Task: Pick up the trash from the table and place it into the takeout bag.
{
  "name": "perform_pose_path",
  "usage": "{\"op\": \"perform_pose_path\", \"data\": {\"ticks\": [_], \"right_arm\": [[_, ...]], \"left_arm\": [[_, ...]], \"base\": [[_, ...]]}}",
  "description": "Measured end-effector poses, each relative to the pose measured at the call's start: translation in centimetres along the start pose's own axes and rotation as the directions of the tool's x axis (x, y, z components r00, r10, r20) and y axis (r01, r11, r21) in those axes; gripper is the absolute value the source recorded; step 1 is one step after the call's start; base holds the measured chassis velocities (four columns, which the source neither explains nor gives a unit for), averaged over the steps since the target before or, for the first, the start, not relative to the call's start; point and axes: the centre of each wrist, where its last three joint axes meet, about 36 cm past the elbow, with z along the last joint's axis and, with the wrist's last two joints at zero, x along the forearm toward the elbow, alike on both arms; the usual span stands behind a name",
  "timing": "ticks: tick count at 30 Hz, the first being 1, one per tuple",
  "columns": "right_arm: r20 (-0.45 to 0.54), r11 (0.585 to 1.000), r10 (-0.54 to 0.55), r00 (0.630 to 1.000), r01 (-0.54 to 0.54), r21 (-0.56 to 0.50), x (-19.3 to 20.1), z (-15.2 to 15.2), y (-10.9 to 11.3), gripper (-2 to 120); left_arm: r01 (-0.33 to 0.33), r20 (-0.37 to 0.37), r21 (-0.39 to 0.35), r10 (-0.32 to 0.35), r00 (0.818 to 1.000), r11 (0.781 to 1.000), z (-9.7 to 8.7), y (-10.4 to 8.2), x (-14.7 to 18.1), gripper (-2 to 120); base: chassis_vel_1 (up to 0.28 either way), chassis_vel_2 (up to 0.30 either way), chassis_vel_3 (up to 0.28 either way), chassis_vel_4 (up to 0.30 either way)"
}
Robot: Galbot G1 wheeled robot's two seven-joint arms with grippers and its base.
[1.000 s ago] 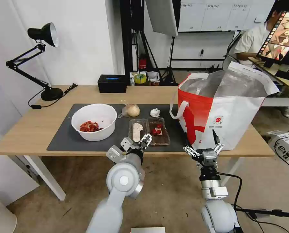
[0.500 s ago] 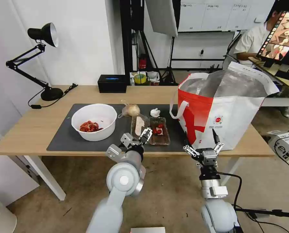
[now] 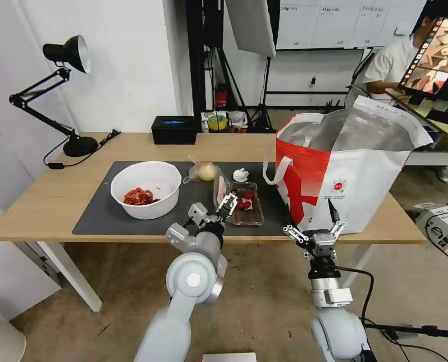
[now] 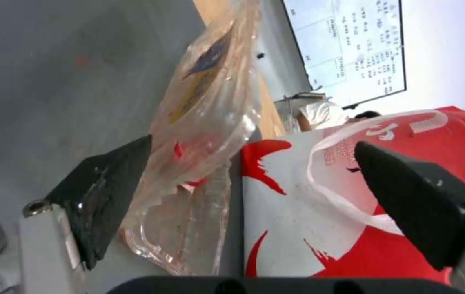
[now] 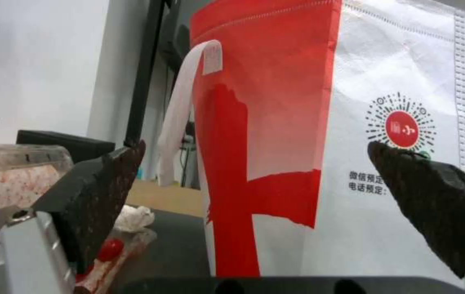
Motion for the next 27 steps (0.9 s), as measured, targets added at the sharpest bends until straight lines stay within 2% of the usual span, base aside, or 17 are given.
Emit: {"op": "perform_pose_path", "data": {"ticks": [18, 21, 23, 27], "right_arm": [[0.002, 1.000, -0.002, 1.000, 0.002, -0.001, -0.1, 0.1, 0.0, 100], [0.002, 1.000, -0.003, 1.000, 0.003, -0.001, -0.1, 0.1, 0.0, 100], [0.001, 1.000, -0.003, 1.000, 0.003, -0.002, 0.0, 0.1, 0.0, 100], [0.000, 1.000, -0.007, 1.000, 0.007, -0.004, 0.0, 0.1, 0.2, 100]], "left_arm": [[-0.078, -0.046, -0.014, 0.078, 0.996, 0.997, 0.8, 0.1, 0.1, 100], [-0.133, -0.053, -0.089, 0.129, 0.990, 0.987, 1.2, 0.7, 0.0, 100], [-0.145, -0.055, -0.108, 0.140, 0.989, 0.984, 1.2, 0.9, -0.1, 100], [-0.180, -0.057, -0.207, 0.172, 0.984, 0.962, 1.3, 2.2, -0.9, 100]], "base": [[0.000, 0.000, 0.000, 0.000], [0.000, 0.000, 0.000, 0.000], [0.000, 0.000, 0.000, 0.000], [0.000, 0.000, 0.000, 0.000]]}}
